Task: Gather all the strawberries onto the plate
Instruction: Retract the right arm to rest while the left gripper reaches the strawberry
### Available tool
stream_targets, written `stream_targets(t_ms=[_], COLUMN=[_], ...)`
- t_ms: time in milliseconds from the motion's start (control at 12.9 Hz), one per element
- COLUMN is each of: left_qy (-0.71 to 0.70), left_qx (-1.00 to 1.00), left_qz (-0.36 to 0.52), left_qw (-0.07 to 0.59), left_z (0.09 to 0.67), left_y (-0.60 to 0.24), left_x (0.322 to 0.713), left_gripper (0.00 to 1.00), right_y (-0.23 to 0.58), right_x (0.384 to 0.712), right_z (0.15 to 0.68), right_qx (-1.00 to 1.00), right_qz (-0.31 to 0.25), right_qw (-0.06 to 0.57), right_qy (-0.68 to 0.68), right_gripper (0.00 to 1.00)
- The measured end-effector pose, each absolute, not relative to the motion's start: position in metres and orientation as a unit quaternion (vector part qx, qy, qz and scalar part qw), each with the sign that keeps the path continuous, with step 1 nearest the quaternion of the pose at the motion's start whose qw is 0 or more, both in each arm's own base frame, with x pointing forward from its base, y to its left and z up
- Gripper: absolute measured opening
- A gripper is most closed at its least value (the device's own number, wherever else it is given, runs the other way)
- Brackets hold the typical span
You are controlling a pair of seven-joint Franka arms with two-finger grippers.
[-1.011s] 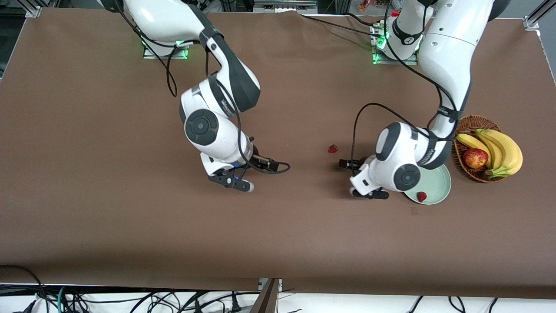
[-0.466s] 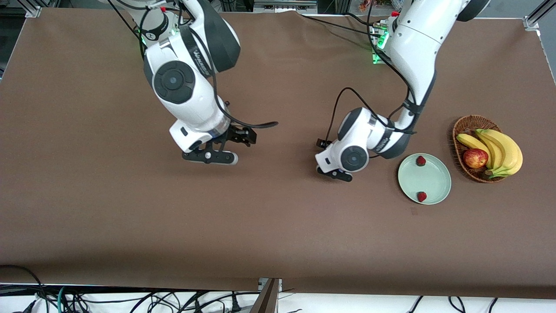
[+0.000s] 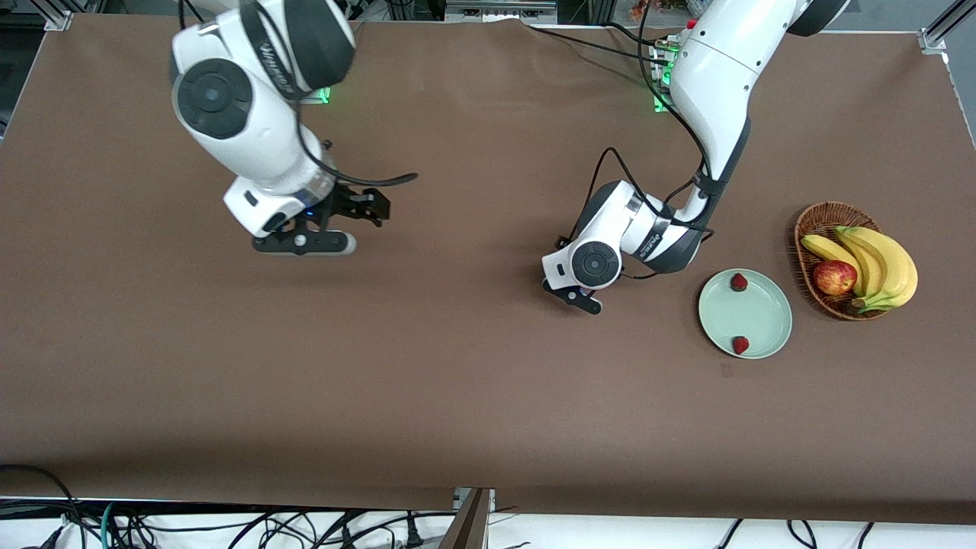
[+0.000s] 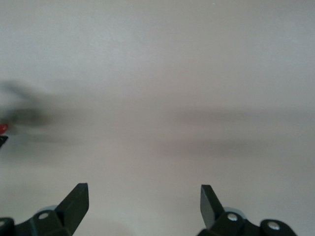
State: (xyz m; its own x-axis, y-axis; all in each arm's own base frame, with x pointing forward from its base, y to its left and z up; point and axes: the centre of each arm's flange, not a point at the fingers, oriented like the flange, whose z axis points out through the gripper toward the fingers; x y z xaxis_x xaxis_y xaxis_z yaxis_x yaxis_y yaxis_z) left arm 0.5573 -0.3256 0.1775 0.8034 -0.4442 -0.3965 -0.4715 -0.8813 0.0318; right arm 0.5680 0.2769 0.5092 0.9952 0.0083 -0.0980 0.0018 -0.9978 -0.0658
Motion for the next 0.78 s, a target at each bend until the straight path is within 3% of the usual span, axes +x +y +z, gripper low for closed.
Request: stream_targets(t_ms=[389,777], left_qy=[0.271,0.279], left_qx=[-0.946,-0.944], left_qz=[0.174,0.173], left_qw=[0.030,0.029], left_z=[0.160,0.153], left_y=[-0.330,-0.329], left_x=[0.548,0.542], left_gripper=[1.00,1.00], right_y=[0.181,0.168], right_x=[0.558,0.551], right_z=[0.552,0.569], right_qx=[-0.998,-0.999], right_qz=[0.048,0.032], right_qw=[0.033,0.000], right_qy=[-0.016,-0.029], right_gripper=[1.00,1.00])
